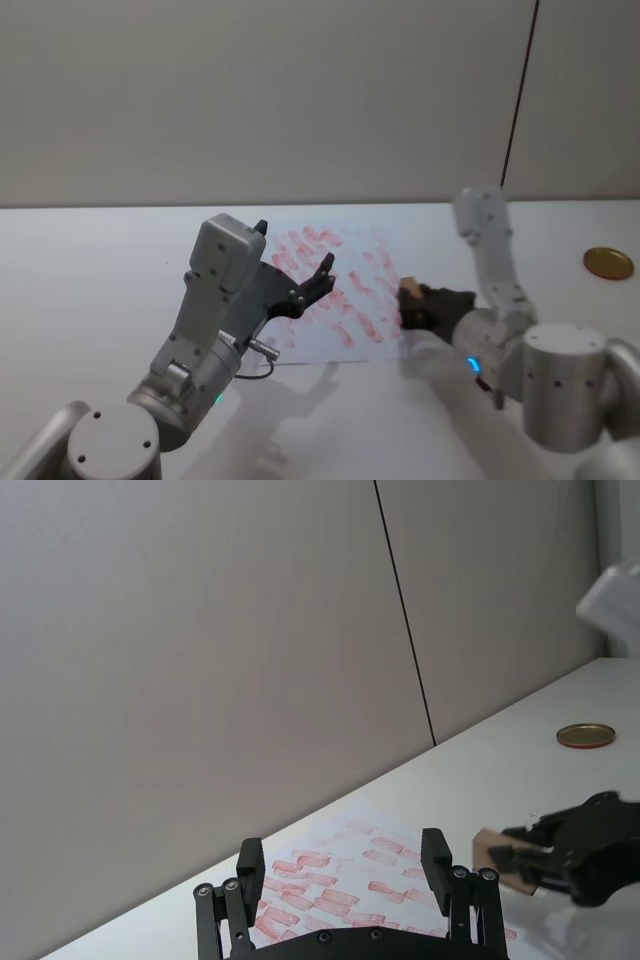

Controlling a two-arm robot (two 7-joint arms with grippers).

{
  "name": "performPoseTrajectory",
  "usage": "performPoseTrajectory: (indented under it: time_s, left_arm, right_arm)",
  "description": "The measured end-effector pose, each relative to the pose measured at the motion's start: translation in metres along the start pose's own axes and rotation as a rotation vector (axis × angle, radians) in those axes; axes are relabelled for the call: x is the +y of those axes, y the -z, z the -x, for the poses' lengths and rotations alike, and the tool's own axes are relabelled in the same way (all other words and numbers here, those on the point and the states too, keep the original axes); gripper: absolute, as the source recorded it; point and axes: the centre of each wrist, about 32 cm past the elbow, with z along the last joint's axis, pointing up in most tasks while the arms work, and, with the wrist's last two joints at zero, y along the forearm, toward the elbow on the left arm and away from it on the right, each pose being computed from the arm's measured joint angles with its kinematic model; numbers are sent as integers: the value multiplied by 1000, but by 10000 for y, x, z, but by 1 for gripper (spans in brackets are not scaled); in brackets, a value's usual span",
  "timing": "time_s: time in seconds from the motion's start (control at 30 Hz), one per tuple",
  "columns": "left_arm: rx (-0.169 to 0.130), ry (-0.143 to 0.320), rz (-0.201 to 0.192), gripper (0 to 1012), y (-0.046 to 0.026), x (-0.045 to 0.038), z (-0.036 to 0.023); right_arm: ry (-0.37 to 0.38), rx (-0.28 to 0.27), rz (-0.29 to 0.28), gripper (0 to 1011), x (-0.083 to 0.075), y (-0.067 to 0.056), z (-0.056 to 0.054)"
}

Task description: Use the one hand to pick up the stamp and affix it onto the A4 paper.

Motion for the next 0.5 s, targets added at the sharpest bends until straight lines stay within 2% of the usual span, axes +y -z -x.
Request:
performPoseTrajectory:
  time_s: [0.27, 0.5]
  left_arm:
    - [0, 0, 0, 993, 0, 0, 0]
    - [0, 0, 0, 993, 0, 0, 0]
  right_arm:
    - [-48, -3, 60, 218, 303, 5, 160]
    - [-66, -11, 88, 218, 459, -12, 247]
